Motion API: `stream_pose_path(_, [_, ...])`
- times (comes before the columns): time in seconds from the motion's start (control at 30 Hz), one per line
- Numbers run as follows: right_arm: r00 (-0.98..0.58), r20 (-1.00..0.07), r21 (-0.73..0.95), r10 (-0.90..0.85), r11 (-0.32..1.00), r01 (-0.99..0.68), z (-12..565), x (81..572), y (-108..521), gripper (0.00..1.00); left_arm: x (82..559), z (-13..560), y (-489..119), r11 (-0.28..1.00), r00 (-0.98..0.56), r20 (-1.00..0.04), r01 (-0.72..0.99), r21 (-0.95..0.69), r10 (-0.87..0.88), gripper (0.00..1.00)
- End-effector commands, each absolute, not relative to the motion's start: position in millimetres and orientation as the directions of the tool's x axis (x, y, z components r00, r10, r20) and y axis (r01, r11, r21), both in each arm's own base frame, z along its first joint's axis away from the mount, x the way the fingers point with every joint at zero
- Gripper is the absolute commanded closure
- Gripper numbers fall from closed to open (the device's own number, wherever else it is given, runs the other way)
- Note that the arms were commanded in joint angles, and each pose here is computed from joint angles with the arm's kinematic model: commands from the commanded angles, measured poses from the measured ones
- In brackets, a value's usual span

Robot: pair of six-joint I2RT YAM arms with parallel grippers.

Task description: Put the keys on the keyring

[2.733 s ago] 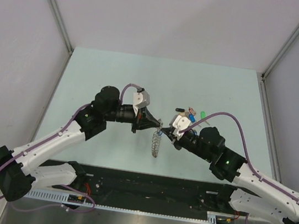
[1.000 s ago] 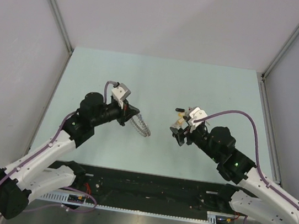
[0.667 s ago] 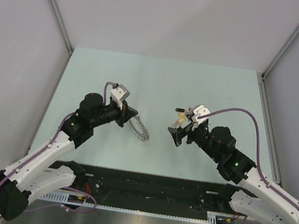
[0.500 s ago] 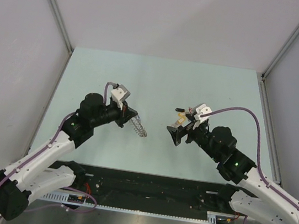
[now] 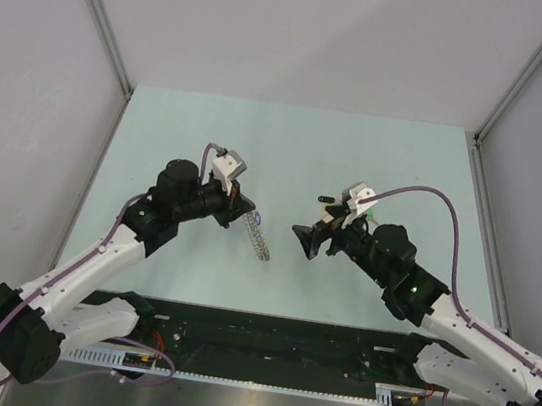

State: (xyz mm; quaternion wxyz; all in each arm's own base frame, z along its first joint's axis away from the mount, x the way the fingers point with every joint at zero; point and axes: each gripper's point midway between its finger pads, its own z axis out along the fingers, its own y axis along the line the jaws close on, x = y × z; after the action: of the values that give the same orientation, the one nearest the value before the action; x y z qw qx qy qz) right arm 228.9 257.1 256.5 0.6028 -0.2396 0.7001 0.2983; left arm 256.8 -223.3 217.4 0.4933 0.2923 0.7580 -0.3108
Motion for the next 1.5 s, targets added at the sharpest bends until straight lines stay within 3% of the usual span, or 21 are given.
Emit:
stream_pose_path(0.0, [-0.166, -0.984, 0.168, 0.069, 0.678, -0.716, 261, 229, 270, 0.00, 261, 243, -227, 0.608, -0.270, -0.958, 0.779, -0.155, 0.102, 1.00])
stream_pose_path(0.57, [-0.236, -0.969, 0.151, -0.067, 0.597, -0.788, 200, 222, 329, 0.10, 258, 219, -233, 0.566, -0.302, -0.945, 0.804, -0.183, 0.124, 1.00])
stream_pose_path(1.47, [-0.268, -0.954, 0.135, -0.137, 0.603, -0.787, 171, 224, 333, 0.16, 263, 203, -239, 0.541, -0.366, -0.922, 0.804, -0.247, 0.123, 0.98])
